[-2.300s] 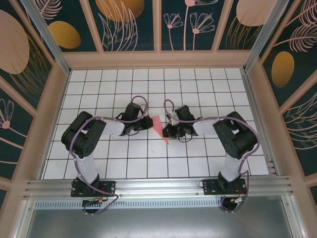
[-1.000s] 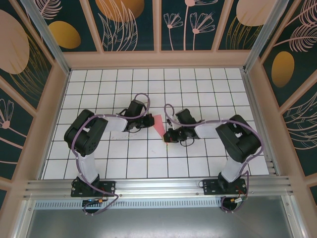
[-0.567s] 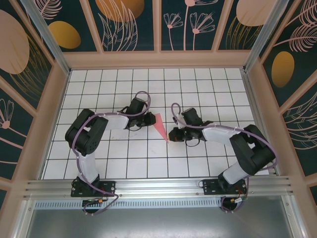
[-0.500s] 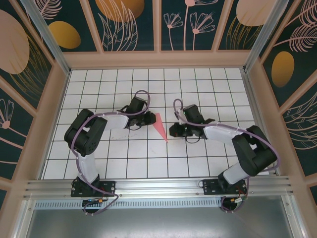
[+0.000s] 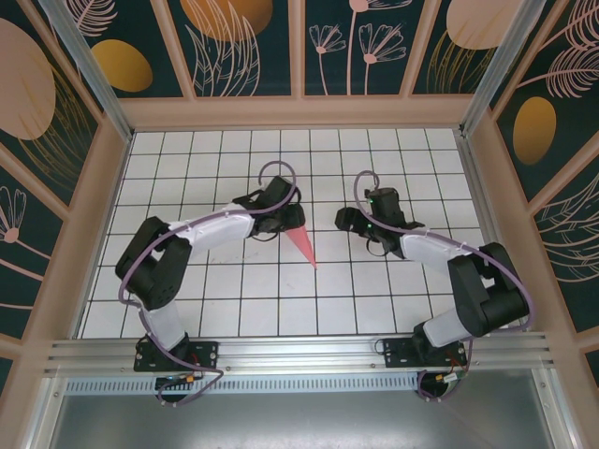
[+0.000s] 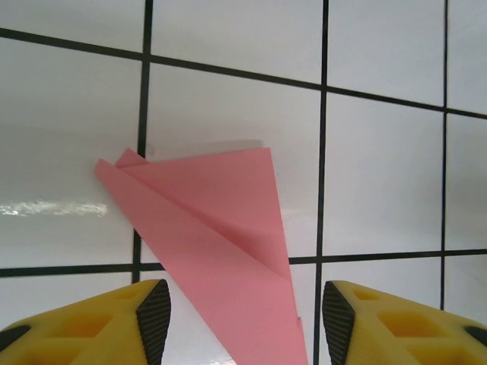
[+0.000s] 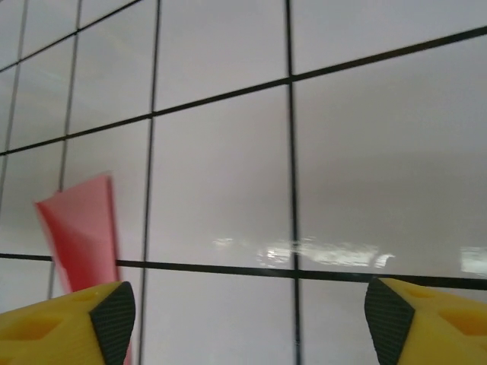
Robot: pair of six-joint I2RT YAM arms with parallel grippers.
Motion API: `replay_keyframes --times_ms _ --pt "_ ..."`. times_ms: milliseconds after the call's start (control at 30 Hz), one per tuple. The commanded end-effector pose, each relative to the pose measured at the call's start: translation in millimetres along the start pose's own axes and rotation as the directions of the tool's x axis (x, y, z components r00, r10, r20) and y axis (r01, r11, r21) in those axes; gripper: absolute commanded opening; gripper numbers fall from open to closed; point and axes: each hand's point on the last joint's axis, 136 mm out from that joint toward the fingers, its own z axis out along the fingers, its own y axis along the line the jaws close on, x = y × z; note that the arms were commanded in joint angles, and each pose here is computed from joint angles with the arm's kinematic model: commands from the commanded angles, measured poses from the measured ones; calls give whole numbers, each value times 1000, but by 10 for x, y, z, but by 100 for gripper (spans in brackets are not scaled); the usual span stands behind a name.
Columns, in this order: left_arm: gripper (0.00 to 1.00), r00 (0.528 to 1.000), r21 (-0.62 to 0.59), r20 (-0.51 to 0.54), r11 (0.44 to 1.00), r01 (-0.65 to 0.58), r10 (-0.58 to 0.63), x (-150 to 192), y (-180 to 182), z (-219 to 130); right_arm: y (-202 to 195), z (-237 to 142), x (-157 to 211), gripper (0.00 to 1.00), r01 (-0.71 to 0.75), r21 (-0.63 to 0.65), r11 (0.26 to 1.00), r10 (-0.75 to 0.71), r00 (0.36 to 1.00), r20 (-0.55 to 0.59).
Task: Fold a paper plane with a square sheet of paper (pick it up from the middle)
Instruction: Turn over a paper plane at the center of the table.
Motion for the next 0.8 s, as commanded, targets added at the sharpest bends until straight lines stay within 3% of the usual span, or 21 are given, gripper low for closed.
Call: replay_keyframes --times_ms 0,233,767 --pt "59 999 -202 -28 979 -23 18 150 166 127 -78 -92 -140 85 -17 8 1000 17 998 67" --pt "57 993 -343 -78 933 -109 87 238 131 284 -219 -101 -138 87 -47 33 998 45 997 65" --pt "22 997 -360 -47 930 -71 58 234 210 36 -265 -86 -131 87 -75 35 997 73 996 56"
